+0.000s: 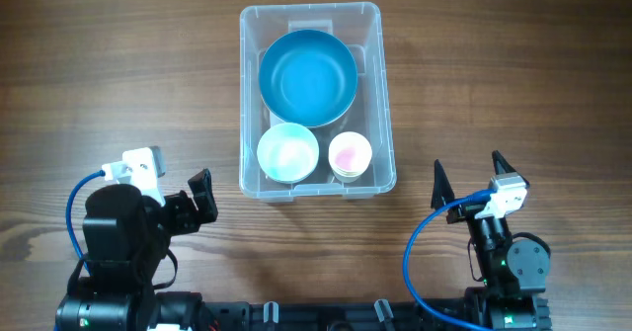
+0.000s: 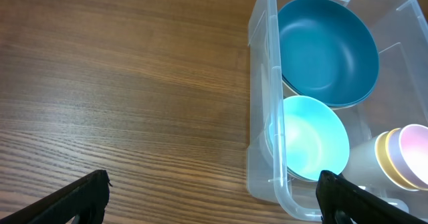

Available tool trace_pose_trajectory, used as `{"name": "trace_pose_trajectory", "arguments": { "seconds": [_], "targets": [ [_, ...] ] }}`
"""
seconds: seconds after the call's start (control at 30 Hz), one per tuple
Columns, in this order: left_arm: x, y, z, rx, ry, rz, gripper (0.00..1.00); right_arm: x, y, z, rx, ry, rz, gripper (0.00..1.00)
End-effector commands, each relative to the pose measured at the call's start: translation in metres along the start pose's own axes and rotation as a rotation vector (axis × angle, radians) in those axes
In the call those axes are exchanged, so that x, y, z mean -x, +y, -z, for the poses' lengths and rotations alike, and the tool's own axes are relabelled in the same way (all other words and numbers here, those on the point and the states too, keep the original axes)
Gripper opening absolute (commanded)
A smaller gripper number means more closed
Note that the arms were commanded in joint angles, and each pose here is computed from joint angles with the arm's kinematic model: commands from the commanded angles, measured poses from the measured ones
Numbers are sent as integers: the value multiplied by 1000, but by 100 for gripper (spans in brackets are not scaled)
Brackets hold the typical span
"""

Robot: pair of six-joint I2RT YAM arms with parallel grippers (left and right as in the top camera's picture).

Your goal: Pack container

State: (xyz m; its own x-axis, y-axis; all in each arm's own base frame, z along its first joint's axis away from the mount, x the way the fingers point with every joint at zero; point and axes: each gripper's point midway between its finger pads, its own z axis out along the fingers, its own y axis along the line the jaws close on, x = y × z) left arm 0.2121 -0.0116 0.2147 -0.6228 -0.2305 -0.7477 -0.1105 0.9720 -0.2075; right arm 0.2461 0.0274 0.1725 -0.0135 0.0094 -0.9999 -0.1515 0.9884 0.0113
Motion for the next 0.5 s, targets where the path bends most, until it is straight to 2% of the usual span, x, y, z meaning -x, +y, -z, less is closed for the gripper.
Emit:
{"name": "trace_pose_trajectory", "arguments": {
  "seconds": [0.0, 0.33, 0.47],
  "targets": [
    [-1, 2, -1, 11, 0, 11, 100, -2, 4, -1, 20, 8, -14, 100],
    [-2, 3, 1, 11, -3, 11, 100, -2, 4, -1, 20, 8, -14, 100],
    [-31, 12, 6, 8, -39, -6, 100, -2, 4, -1, 20, 8, -14, 100]
  ]
}}
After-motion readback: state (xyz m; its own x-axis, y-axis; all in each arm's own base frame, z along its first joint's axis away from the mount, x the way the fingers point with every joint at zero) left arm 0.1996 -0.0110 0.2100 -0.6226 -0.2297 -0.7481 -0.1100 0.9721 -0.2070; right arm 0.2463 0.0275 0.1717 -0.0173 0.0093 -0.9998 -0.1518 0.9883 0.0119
